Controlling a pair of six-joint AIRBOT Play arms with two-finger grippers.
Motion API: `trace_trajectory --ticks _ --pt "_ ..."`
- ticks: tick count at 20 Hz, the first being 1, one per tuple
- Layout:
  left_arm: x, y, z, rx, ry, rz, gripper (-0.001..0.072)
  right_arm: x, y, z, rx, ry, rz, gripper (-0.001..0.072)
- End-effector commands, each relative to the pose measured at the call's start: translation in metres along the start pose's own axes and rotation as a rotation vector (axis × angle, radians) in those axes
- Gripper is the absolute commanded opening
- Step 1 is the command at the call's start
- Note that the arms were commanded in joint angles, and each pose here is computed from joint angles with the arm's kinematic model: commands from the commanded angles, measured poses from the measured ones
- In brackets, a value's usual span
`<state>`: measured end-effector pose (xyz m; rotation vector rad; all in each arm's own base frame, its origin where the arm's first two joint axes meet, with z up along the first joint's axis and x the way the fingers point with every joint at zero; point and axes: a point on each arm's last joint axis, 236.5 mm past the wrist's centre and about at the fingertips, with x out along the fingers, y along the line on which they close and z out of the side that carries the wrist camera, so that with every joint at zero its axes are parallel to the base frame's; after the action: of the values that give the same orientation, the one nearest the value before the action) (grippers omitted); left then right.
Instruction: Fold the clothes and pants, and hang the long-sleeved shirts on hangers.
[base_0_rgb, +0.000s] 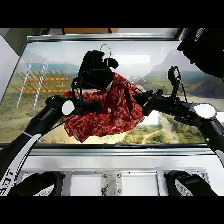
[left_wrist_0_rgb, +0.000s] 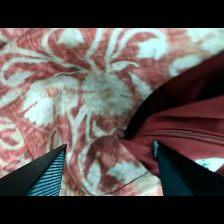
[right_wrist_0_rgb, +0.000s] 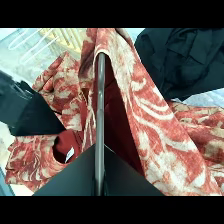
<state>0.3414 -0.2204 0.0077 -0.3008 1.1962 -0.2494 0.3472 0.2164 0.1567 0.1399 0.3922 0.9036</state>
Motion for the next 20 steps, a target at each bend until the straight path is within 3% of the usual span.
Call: trace_trajectory --ticks 1,7,8,9,10,11,12,20 --pt "0.01 0.012 -0.028 -0.003 0.15 0.078 0.059 0.0 0.001 0.0 -0.001 0.0 0.002 0.0001" --pt "0.028 -0.007 -0.054 0.063 0.211 0.076 0.0589 0.0 0.001 0.0 -0.001 0.0 0.002 0.0002" --pt "0.028 -0.006 -0.054 0.062 0.209 0.078 0.0525 0.0 0.001 0.0 -0.001 0.0 0.002 0.0002" --pt "0.027 -0.004 -0.051 0.057 0.204 0.08 0.0366 0.0 0.001 0.0 -0.001 0.0 0.001 0.0002" --pt "0.025 -0.001 -0.048 0.045 0.198 0.081 0.0364 0.0 0.001 0.0 -0.001 0.0 0.001 0.0002" --pt "0.021 0.004 -0.044 0.033 0.194 0.086 0.0303 -0.001 0.001 0.001 -0.002 -0.002 0.001 0.0001" --pt "0.018 0.01 -0.04 0.023 0.191 0.091 0.0026 -0.001 0.001 0.002 -0.004 -0.005 -0.001 0.0001" --pt "-0.046 0.065 0.015 -0.1 0.027 0.097 0.0012 -0.027 0.021 0.029 -0.057 -0.078 0.003 0.0005"
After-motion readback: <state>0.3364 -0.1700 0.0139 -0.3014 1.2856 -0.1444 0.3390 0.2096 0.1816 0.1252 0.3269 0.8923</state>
